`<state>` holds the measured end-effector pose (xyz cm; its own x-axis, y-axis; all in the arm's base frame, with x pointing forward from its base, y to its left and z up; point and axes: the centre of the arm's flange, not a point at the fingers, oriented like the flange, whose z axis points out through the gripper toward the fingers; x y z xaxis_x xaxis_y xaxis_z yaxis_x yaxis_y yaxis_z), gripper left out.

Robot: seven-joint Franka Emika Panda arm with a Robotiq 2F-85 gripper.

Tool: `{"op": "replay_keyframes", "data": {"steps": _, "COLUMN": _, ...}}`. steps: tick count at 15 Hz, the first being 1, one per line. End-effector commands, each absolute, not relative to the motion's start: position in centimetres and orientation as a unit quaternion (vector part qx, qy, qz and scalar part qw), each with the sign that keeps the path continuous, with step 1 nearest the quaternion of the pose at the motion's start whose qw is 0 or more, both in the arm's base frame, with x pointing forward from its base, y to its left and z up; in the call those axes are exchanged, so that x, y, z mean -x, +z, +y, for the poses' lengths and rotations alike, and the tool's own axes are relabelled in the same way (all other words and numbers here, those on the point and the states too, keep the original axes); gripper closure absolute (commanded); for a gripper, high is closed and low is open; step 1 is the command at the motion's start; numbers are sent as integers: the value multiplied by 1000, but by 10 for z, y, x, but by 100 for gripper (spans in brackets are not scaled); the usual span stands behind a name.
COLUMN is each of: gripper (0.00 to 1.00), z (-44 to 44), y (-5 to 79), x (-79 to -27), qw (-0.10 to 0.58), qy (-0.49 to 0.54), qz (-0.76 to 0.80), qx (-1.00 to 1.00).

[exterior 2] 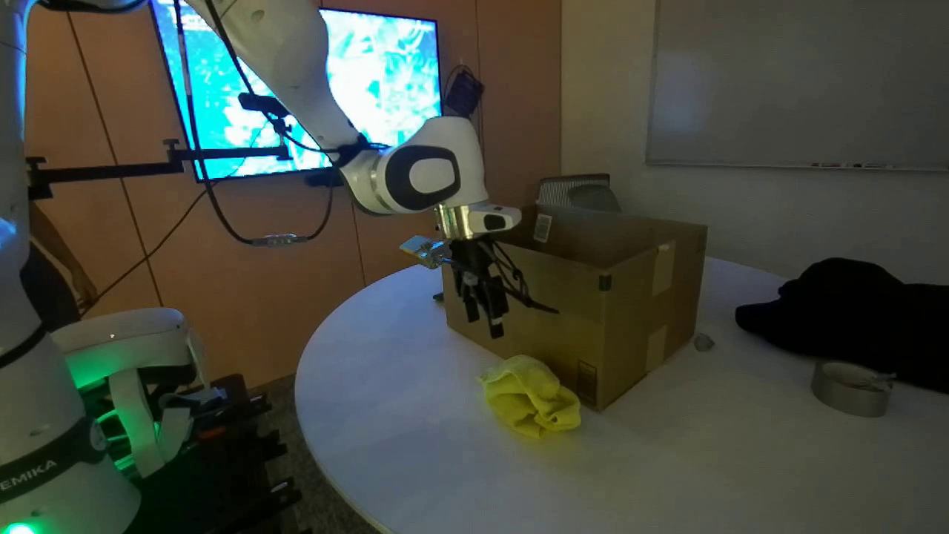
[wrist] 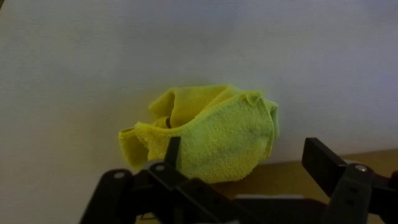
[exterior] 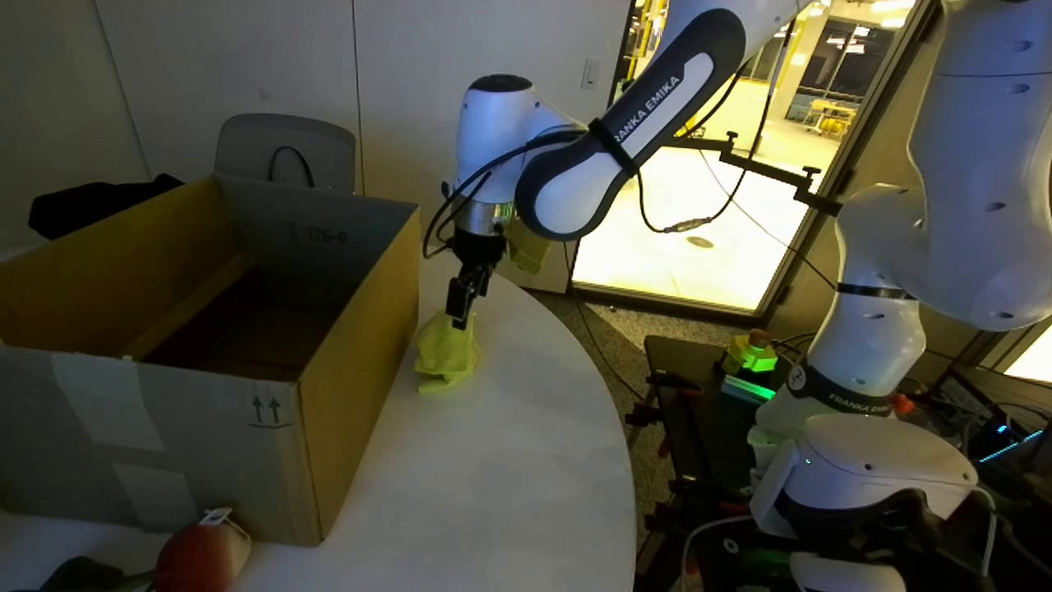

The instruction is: Put the marker in the yellow towel and wrap the marker, then put the towel in the box

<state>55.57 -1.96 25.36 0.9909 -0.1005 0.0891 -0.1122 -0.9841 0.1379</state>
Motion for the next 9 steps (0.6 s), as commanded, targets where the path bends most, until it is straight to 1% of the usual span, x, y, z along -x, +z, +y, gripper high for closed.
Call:
{"op": "replay_keyframes", "data": {"steps": 1, "gripper": 0, "z": -28, "y": 216, "x": -576, "qw": 87, "qy": 35, "qz": -18, "qx": -995}}
{"op": "replay_keyframes", "data": {"steps": 5, "gripper": 0, "z": -38, "y": 168, "x": -582, "qw": 98, "qy": 42, "qz": 3, "qx": -994}}
{"op": "replay_keyframes", "data": {"steps": 9, "gripper": 0, "z": -57, "y": 140, "x": -591, "qw": 90, "qy": 59, "qz": 3, "qx": -994}}
